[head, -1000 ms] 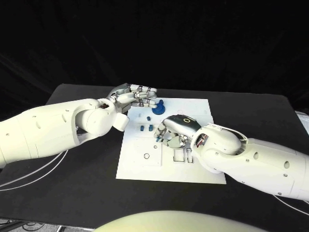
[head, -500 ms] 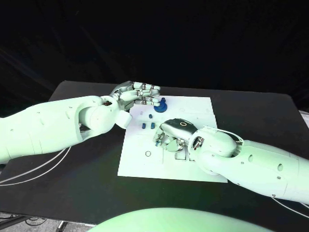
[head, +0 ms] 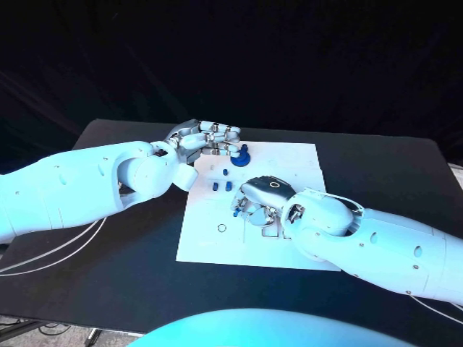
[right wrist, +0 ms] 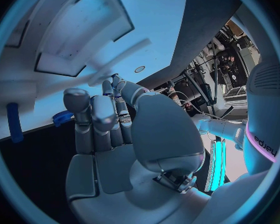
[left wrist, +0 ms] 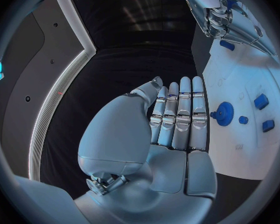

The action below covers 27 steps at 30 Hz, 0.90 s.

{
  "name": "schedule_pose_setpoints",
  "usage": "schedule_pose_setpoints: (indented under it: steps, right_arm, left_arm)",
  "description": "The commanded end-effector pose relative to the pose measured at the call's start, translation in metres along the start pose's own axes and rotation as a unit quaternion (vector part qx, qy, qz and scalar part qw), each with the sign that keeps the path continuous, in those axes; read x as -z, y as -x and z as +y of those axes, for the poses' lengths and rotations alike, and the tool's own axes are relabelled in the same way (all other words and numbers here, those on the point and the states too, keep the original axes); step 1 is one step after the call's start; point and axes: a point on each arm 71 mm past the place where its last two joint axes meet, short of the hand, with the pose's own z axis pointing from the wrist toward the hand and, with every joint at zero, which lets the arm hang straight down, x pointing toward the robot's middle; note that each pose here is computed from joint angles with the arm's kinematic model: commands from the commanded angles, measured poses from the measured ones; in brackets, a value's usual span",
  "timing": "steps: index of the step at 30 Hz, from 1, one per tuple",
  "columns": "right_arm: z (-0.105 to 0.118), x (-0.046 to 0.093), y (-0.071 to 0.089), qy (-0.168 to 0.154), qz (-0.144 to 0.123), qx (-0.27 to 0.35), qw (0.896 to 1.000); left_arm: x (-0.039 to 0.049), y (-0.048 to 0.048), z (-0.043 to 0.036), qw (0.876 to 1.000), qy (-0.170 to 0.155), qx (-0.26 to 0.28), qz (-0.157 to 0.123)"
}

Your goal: Assemble the parts on the task board

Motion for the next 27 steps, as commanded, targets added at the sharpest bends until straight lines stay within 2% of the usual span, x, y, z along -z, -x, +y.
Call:
schedule_pose_setpoints:
  steps: [1,10,18,27]
  right_arm:
    - [0.0000,0.0003,-0.0014,-0.008,-0.001,0.016,1.000]
    - [0.0036,-0.0002,-0.0033,-0.002,0.013,0.019,1.000]
    - [0.0062,-0.0016,-0.0080,-0.004,0.046,0.029,0.999]
    - [0.0067,-0.0025,-0.0046,-0.007,0.021,0.025,0.999]
  left_arm:
    - [-0.0005,-0.0025,-0.0006,1.000,-0.001,0.004,0.011]
    - [-0.0006,-0.0024,-0.0003,1.000,0.001,0.004,0.012]
    - [-0.0008,-0.0028,-0.0002,1.000,0.002,0.004,0.012]
    - [-0.0010,-0.0028,-0.0001,1.000,0.003,0.004,0.011]
